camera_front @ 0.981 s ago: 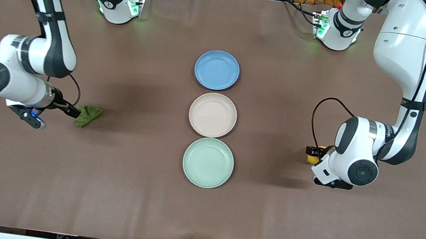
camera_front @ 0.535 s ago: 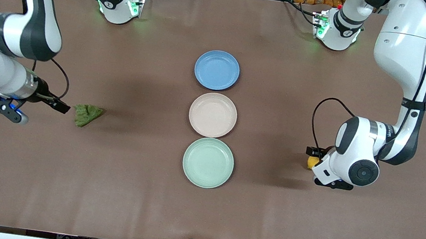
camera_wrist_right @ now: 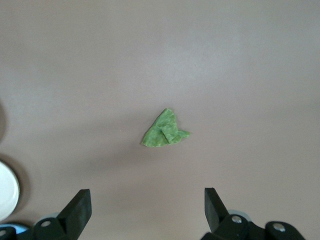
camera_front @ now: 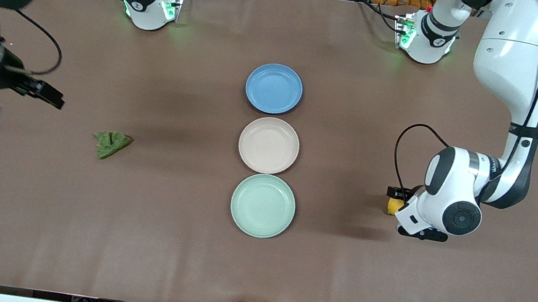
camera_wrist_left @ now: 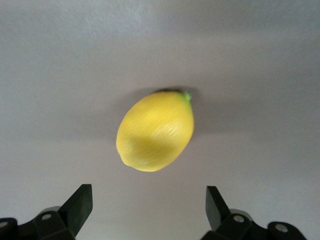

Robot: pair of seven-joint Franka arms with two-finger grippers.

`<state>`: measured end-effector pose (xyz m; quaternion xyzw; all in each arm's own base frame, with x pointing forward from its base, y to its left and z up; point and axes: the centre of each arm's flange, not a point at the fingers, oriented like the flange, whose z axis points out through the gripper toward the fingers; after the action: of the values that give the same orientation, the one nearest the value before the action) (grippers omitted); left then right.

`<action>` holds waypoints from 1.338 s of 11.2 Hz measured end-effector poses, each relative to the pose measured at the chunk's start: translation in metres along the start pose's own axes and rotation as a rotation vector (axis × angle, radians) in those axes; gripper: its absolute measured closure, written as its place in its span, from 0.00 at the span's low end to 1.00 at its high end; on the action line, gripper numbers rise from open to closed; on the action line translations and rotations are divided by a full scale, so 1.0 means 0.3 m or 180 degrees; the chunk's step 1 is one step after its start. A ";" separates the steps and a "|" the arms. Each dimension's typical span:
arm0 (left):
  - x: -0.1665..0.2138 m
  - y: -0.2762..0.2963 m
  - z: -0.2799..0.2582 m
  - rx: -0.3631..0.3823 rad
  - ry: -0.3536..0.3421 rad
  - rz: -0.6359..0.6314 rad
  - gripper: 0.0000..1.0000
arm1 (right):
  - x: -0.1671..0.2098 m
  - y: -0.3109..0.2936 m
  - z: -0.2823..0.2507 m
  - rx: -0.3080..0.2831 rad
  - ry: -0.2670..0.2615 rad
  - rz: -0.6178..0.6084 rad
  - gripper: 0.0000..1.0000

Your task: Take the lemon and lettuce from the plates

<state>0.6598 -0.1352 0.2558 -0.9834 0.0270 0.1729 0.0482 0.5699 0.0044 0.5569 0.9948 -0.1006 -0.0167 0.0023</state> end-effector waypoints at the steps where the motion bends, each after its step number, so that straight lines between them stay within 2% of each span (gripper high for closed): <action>1: -0.005 -0.001 -0.032 -0.0009 0.0048 0.0000 0.00 | -0.011 0.027 -0.071 0.0014 0.0045 -0.0120 0.00; 4: -0.055 -0.020 -0.172 -0.0043 0.0173 -0.0012 0.00 | -0.024 0.061 -0.195 0.0029 0.0136 -0.0332 0.00; 6: -0.153 -0.083 -0.360 -0.0093 0.0261 -0.0071 0.00 | -0.037 0.060 -0.249 0.0030 0.0152 -0.0385 0.00; 9: -0.354 -0.220 -0.627 -0.0207 0.0544 -0.0209 0.00 | -0.055 0.039 -0.298 0.0037 0.0182 -0.0453 0.00; 13: -0.621 -0.445 -0.818 -0.0332 0.0903 -0.0311 0.00 | -0.087 -0.012 -0.317 0.0024 0.0086 -0.0602 0.00; 15: -0.691 -0.457 -0.916 -0.0356 0.1233 -0.0318 0.00 | -0.098 -0.016 -0.334 0.0020 0.0059 -0.0631 0.00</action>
<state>0.5673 -0.0199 0.5957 -0.9995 -0.0227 -0.0208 -0.0041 0.5454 0.0152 0.6581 1.0000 -0.0016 -0.0073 -0.0015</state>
